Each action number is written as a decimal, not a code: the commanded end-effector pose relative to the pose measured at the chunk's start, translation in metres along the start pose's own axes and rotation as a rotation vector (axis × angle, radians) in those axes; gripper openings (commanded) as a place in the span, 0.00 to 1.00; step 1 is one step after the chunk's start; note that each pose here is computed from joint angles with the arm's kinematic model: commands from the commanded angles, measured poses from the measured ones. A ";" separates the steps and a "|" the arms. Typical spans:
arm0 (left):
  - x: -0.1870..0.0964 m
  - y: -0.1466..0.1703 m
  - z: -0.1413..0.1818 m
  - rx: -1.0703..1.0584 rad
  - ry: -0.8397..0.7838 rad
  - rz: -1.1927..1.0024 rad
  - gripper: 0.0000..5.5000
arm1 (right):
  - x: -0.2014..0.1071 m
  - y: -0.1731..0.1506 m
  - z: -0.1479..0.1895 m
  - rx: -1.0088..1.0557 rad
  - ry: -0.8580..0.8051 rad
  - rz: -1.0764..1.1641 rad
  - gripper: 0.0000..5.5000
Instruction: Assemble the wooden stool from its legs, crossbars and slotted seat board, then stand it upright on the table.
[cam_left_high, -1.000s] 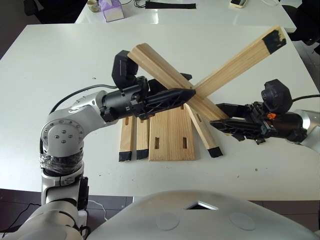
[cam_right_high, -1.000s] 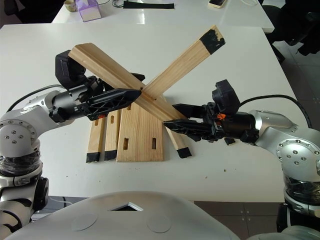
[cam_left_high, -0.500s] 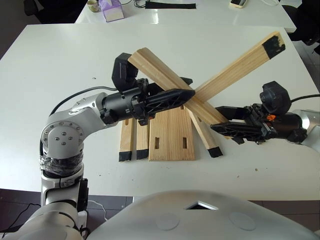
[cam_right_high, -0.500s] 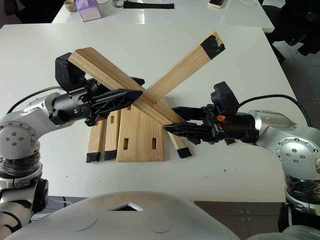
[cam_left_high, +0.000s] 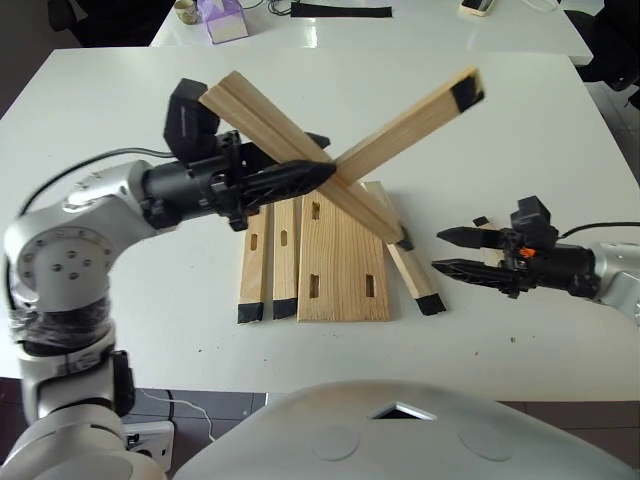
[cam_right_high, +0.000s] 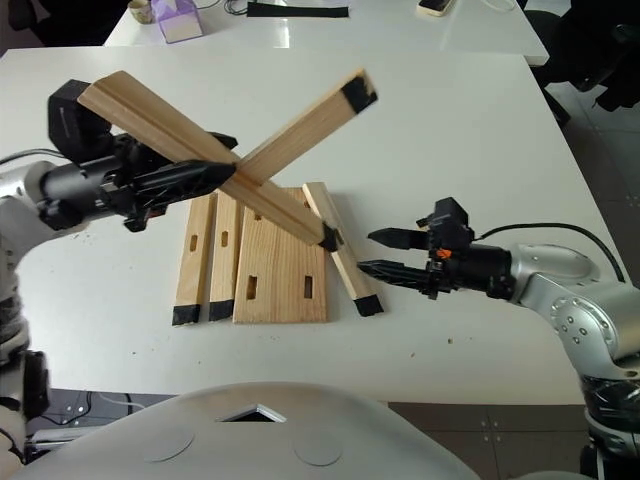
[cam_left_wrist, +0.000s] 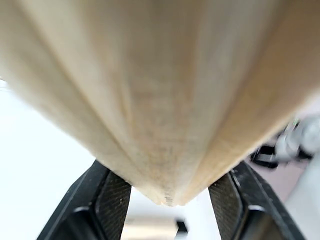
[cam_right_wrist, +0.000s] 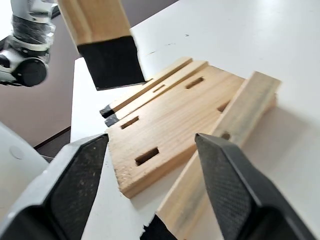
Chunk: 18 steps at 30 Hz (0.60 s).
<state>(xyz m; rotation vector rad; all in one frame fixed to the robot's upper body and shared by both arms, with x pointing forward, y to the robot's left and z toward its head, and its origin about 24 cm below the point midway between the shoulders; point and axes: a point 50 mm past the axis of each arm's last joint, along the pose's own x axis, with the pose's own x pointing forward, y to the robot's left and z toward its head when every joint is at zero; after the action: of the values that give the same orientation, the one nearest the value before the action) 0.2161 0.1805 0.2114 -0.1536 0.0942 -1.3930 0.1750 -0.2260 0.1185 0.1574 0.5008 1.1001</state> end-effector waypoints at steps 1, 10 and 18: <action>-0.020 -0.007 0.004 0.125 0.215 -0.068 0.38 | -0.018 0.003 -0.012 -0.004 -0.024 -0.124 0.58; -0.036 -0.004 -0.002 0.144 0.364 -0.164 0.38 | -0.018 0.012 -0.024 -0.002 -0.071 -0.203 0.58; -0.039 -0.010 -0.027 0.117 0.342 -0.111 0.38 | -0.018 0.009 -0.024 -0.014 -0.063 -0.206 0.58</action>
<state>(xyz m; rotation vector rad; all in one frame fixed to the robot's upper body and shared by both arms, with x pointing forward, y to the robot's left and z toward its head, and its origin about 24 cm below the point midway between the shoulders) 0.1990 0.2163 0.1875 0.1759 0.3036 -1.5353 0.1480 -0.2406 0.1052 0.1411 0.4507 0.8932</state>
